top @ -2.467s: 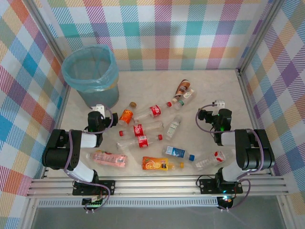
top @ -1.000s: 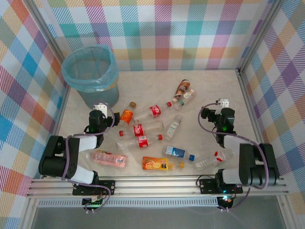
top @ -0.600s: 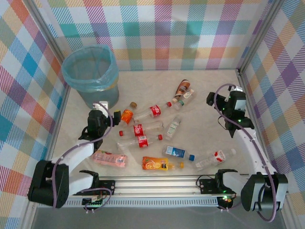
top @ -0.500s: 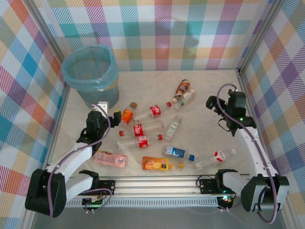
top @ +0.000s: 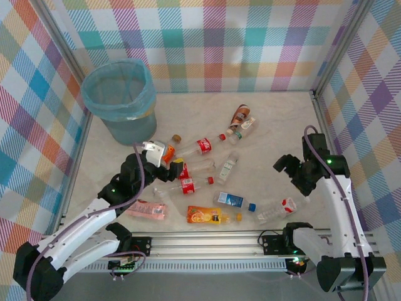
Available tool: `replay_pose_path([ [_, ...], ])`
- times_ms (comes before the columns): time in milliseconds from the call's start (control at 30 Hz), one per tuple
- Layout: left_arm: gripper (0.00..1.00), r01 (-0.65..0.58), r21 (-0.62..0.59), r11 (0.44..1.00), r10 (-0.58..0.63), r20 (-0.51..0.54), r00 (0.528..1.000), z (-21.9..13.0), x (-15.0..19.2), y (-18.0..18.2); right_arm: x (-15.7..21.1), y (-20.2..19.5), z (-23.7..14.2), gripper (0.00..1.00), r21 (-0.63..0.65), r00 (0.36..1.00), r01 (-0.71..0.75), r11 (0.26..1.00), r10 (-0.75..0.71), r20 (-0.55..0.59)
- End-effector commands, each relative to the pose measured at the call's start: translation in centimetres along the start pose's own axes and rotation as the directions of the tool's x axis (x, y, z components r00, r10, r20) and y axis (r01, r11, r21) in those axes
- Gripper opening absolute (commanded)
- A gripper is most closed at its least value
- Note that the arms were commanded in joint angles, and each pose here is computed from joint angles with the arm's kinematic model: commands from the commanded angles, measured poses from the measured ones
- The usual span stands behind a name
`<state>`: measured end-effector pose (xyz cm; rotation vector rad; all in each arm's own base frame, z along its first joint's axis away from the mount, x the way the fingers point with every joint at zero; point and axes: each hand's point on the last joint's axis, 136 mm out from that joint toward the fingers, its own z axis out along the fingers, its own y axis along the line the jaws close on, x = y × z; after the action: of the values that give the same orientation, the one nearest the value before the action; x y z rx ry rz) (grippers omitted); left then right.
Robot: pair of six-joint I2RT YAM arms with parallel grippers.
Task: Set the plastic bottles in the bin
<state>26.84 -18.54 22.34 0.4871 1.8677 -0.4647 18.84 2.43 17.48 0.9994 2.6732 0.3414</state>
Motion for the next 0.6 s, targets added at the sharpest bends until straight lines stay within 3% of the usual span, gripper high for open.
replay_pose_path([
  [0,0.89,-0.081,0.131,0.988,0.083,-0.010,0.997,-0.4,-1.7,-2.9,3.6,-2.4,-0.1,0.91,0.077,0.989,-0.079,0.994,0.088,-0.121],
  [300,0.90,-0.170,0.247,0.954,0.200,-0.104,0.974,1.7,-2.2,-5.6,6.3,-4.2,3.5,0.93,0.152,0.964,-0.104,0.983,0.137,-0.229],
  [567,0.90,-0.133,0.280,0.951,0.171,-0.117,0.978,2.2,-2.5,-6.9,7.3,-4.9,5.7,0.96,0.166,0.955,-0.128,0.978,0.166,-0.246],
])
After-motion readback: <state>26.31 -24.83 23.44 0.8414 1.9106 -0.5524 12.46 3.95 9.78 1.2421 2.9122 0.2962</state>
